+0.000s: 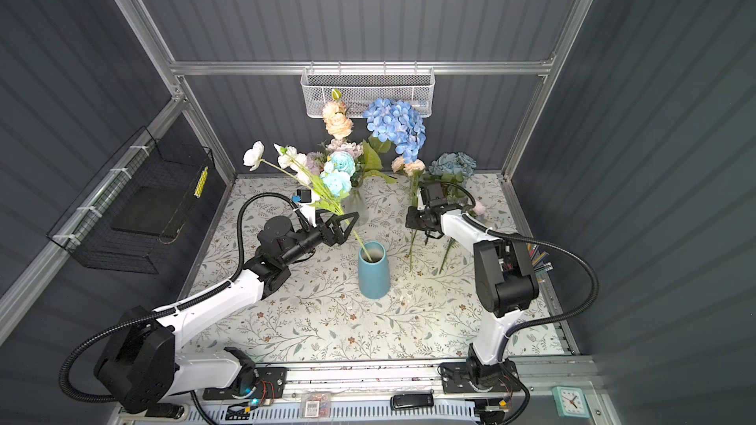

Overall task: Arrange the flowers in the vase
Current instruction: 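Close the right gripper on the white rose stem in the pile, then lift the white roses up out of the pile with the right gripper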

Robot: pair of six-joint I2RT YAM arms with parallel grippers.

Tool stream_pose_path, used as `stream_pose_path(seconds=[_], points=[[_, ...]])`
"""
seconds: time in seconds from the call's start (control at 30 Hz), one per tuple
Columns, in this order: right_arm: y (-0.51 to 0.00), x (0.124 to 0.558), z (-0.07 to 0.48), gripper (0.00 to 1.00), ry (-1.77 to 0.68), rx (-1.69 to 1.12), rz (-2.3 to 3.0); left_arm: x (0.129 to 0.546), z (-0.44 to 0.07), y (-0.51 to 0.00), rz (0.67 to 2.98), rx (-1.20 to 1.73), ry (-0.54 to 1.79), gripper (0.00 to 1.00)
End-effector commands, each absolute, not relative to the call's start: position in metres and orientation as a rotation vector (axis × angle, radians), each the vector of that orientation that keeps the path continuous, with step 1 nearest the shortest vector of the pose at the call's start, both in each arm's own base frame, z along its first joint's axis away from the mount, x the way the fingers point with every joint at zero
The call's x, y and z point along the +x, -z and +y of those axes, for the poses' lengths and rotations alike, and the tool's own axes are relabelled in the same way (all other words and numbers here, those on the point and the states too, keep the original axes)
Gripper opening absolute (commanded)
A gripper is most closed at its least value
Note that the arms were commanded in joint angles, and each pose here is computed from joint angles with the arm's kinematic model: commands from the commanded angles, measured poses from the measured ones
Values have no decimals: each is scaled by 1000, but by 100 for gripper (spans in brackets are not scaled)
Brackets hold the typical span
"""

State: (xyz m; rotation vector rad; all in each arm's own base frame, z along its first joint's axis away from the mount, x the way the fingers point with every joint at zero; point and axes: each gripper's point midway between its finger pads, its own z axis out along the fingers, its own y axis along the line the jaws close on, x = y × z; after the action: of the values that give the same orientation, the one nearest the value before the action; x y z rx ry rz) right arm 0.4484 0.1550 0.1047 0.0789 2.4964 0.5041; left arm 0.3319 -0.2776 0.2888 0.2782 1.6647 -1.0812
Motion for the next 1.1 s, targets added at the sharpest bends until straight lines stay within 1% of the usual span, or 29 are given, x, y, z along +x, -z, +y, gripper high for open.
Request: stream_pose_path(seconds=[0.0, 0.27, 0.43, 0.67, 0.7, 0.87, 1.07], points=[[-129, 446, 156, 0, -633, 115, 2403, 333, -275, -299, 1633, 276, 1068, 99], [-155, 411, 127, 0, -709, 230, 2291, 334, -274, -300, 1632, 268, 1063, 99], [-185, 392, 107, 0, -692, 257, 2186, 335, -275, -299, 1630, 267, 1065, 99], [-251, 372, 95, 0, -641, 195, 1998, 336, -276, -301, 1621, 270, 1067, 99], [-269, 366, 93, 0, -640, 181, 1952, 336, -277, -303, 1617, 271, 1068, 99], [-323, 347, 89, 0, -617, 117, 1815, 336, -278, -303, 1616, 276, 1073, 99], [-380, 323, 104, 0, -699, -18, 1687, 336, -279, -302, 1619, 276, 1078, 99]])
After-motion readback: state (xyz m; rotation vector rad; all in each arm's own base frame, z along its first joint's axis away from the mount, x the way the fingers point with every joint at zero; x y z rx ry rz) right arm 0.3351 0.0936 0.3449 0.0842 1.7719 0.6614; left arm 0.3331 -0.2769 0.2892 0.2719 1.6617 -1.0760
